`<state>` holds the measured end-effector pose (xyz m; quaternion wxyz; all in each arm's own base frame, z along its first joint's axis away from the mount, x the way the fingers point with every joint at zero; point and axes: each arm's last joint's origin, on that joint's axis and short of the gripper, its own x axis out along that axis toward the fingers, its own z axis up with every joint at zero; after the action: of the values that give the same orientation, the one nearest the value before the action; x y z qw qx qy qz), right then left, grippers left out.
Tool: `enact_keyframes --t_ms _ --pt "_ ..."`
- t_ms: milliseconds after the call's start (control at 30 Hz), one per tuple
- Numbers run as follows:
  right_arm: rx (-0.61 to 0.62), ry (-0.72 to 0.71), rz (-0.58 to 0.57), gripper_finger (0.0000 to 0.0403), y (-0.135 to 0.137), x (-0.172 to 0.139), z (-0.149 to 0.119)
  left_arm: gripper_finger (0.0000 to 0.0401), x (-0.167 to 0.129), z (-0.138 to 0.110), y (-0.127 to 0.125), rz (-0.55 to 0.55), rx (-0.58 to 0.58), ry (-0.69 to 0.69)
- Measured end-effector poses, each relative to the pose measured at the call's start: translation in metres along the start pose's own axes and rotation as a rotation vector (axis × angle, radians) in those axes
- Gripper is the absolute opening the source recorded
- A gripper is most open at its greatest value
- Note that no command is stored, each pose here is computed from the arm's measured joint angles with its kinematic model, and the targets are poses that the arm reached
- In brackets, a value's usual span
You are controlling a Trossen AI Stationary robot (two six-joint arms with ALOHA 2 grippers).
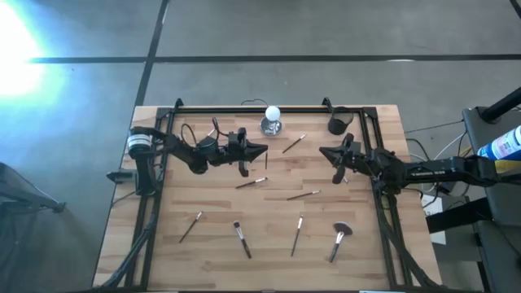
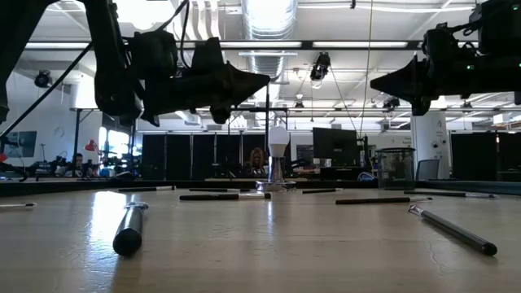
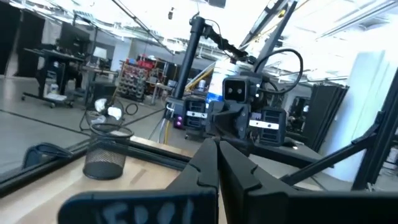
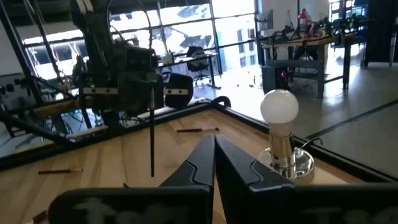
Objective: Put items in baskets/containers
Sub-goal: Put the black eyeshadow brush into the black pen holder
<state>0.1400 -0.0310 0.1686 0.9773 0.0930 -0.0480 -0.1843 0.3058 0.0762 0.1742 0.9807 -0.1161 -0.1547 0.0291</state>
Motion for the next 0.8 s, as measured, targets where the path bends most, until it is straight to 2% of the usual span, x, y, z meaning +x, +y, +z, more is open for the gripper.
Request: enact_keyframes --t_ms 133,267,533,800 --pt "0.004 0.052 -0.009 0.0009 0.001 0.011 -0.005 0.0000 0.000 0.003 -0.001 -0.017 0.001 -0.007" --pt "-0.010 0.109 0.029 0.0023 0.009 0.036 0.000 0.0000 0.000 0.006 -0.002 -0.024 0.006 -0.017" --pt "-0.021 0.233 0.190 0.0086 0.021 0.094 -0.001 0.0000 -0.001 0.006 -0.003 -0.025 0.004 -0.013" --pt "-0.015 0.241 0.206 0.0145 0.028 0.139 0.001 0.0000 -0.003 0.006 -0.003 -0.023 0.003 -0.011"
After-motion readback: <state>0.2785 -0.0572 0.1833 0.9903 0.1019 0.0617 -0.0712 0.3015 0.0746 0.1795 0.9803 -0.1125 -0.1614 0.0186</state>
